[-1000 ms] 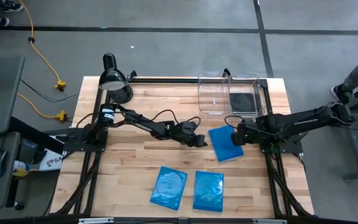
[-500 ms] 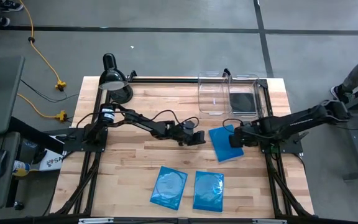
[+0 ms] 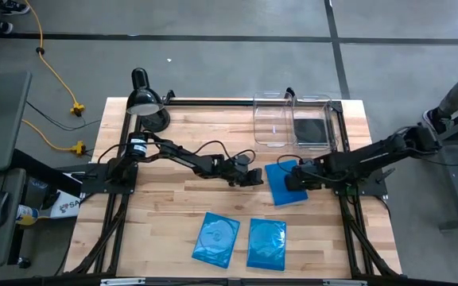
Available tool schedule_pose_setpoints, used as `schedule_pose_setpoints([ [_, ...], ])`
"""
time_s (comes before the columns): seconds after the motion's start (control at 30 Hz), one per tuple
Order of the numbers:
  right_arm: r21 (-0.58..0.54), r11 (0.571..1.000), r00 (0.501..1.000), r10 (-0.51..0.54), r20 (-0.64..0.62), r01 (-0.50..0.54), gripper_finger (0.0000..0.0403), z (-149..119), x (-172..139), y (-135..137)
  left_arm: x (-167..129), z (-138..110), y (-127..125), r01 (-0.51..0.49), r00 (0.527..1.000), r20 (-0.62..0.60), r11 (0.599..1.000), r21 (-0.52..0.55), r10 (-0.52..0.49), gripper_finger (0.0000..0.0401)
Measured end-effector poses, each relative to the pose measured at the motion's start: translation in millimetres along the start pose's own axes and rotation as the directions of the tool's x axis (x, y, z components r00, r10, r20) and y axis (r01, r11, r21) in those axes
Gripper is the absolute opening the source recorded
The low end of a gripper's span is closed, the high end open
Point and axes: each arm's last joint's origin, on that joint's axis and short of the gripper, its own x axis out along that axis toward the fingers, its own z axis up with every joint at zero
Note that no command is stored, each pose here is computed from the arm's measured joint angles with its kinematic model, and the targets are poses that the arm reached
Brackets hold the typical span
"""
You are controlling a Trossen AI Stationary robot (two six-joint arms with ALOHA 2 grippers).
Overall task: Pick & place jewel cases by type
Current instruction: Put the top blue CD case into the left transparent bin
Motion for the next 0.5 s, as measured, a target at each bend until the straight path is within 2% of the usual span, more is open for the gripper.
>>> schedule_pose_setpoints([
  [0.2, -0.014, 0.999, 0.999, 0.041, -0.02, -0.041, 0.0199, -2.5, 11.1, 10.8, 0.2, -0.2, 1.5, -0.012, 1.0, 0.0, 0.999, 0.031, 0.012, 0.0117],
  [0.5, -0.032, 0.979, 0.98, 0.201, 0.012, -0.2, 0.0199, -4.8, 14.4, 26.9, 0.2, -0.4, 3.0, -0.025, 1.0, -0.001, 0.999, 0.043, 0.025, 0.0117],
])
